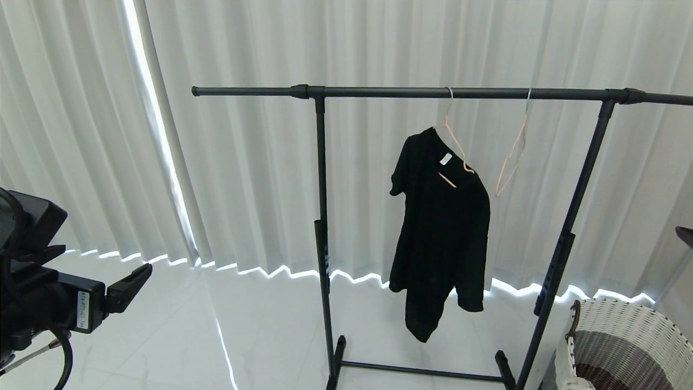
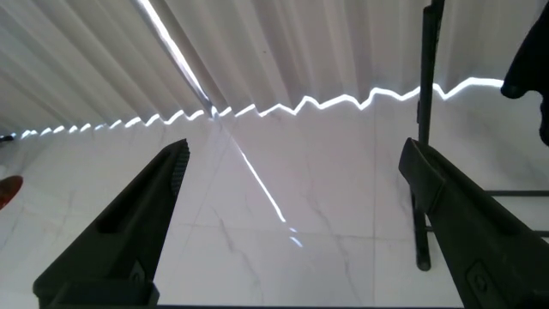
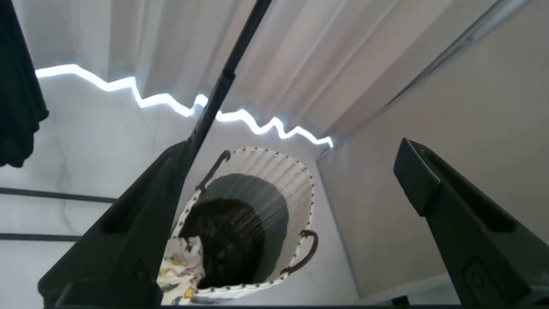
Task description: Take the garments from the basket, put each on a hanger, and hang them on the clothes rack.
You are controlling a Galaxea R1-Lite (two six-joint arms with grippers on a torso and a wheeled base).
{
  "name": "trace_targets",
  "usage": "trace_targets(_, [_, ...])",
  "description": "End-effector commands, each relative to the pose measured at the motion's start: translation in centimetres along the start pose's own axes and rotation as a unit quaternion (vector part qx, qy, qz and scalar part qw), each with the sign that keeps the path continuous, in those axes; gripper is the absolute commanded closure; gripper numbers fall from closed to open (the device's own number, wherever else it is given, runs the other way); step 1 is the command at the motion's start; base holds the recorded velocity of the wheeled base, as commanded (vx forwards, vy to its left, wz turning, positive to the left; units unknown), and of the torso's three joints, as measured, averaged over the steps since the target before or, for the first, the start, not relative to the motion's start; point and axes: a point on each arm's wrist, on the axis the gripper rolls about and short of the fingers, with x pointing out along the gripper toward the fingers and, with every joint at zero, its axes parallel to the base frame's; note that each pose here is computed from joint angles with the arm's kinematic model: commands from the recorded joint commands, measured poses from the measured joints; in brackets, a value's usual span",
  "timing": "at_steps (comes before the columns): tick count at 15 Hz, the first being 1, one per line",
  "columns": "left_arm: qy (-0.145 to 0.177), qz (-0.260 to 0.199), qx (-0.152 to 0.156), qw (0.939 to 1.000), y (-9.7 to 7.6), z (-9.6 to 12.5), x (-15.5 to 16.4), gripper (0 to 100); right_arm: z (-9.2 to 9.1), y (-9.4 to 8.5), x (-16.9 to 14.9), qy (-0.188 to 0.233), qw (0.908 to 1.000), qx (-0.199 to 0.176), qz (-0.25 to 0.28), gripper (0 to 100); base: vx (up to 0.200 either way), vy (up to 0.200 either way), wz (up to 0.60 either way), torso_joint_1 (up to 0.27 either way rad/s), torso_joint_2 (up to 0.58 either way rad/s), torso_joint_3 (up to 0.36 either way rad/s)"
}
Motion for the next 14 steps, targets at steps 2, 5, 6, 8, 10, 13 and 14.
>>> trace_targets(2, [-0.005,-0.003,0.002,1.0,-0.1,0.2,-0.1,0,-0.1,0.1,0.3,0.005,1.0,-0.002,0.001,0,0.0,0.0,0.0,-0.178,0.48,0.286])
trace_targets(5, [-0.004,-0.008,0.005,0.9999,-0.3,0.1,-0.1,0,0.0,0.1,0.3,0.004,1.0,0.0,0.001,0,0.0,0.0,0.0,-0.17,0.46,0.297])
trace_targets(6, [-0.004,-0.008,0.004,0.9999,-0.3,0.1,-0.1,0,0.0,0.1,0.3,0.001,1.0,0.001,0.0,0,0.0,0.0,0.0,-0.163,0.45,0.3])
trace_targets(8, [-0.003,-0.009,0.005,0.9999,-0.3,0.0,0.0,0,-0.1,0.1,0.2,-0.001,1.0,0.0,0.0,0,0.0,0.0,0.0,-0.1,0.3,0.203])
trace_targets(10, [0.002,-0.011,0.005,0.9999,-0.4,-0.4,-0.2,0,-0.1,0.1,0.3,0.001,1.0,-0.002,0.0,0,0.0,0.0,0.0,-0.032,0.1,0.073])
trace_targets(13, [0.001,-0.011,0.006,0.9999,-0.5,-0.8,-0.6,0,-0.1,0.1,0.3,0.001,1.0,-0.004,0.0,0,0.0,-0.133,0.0,-0.002,0.01,0.008])
trace_targets(14, [0.001,-0.012,0.006,0.9999,-0.6,-0.8,-0.6,0,-0.3,0.2,0.2,0.002,1.0,-0.005,0.001,0,0.0,-0.2,0.0,-0.007,0.0,0.012])
